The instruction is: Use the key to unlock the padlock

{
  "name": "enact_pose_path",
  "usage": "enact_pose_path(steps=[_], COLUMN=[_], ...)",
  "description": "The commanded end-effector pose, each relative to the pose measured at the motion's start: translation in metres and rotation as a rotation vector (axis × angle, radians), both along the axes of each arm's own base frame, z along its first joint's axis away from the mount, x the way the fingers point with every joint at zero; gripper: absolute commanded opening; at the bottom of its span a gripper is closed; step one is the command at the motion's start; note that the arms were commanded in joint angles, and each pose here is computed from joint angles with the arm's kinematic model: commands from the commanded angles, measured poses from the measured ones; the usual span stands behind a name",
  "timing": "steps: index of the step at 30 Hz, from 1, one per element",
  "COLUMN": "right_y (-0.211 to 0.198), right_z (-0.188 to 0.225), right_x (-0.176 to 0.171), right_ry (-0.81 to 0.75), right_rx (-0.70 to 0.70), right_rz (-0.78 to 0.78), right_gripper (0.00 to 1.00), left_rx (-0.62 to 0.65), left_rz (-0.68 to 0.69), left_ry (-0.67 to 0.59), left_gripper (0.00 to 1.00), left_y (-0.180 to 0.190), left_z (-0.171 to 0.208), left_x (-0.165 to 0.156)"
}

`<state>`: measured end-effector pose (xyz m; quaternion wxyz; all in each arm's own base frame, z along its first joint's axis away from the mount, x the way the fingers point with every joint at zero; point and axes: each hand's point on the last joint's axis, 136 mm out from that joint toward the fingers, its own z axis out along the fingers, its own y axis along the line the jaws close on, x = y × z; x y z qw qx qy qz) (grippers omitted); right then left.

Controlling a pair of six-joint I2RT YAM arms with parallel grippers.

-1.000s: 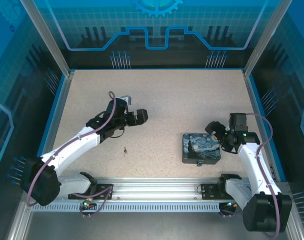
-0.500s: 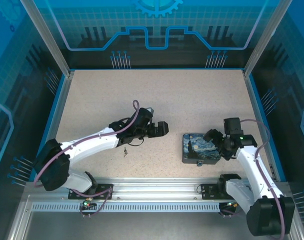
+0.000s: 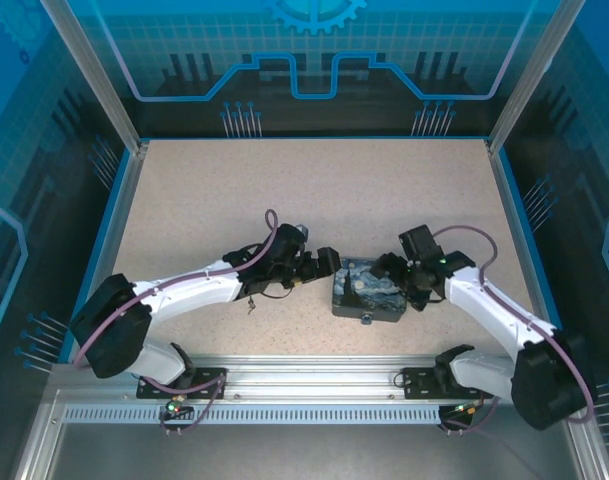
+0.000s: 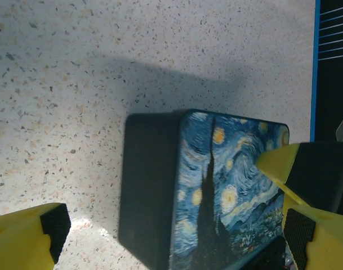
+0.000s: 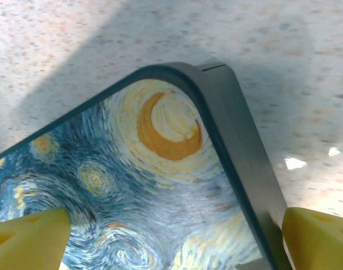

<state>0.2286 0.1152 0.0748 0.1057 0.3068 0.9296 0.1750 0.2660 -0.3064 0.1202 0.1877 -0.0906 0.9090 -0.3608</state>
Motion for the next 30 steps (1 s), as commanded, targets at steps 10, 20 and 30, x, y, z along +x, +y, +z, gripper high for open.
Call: enact_pose_path(steps=[10, 20, 30], right_y=[0.076, 0.105, 0.1], right_z=[0.029, 0.021, 0.011], right_x=[0.083, 0.151, 0.201], right_ry=[-0.07, -0.043, -0.035], right_rx=[0.144, 0.214, 0.251], right_rz=[0.002, -0.068, -0.125], right_gripper=[0.98, 0.97, 0.97], left_rx=[-0.228, -0.289, -0.28], left_rz=[0.137, 0.224, 0.255], left_ry=[0.077, 0.01, -0.021], left_gripper=[0.99, 0.99, 0.99], left_y=[0.006, 0.023, 0.033], left_z=[-0.01, 0.001, -0.002], left_x=[0.057, 0.129, 0.167])
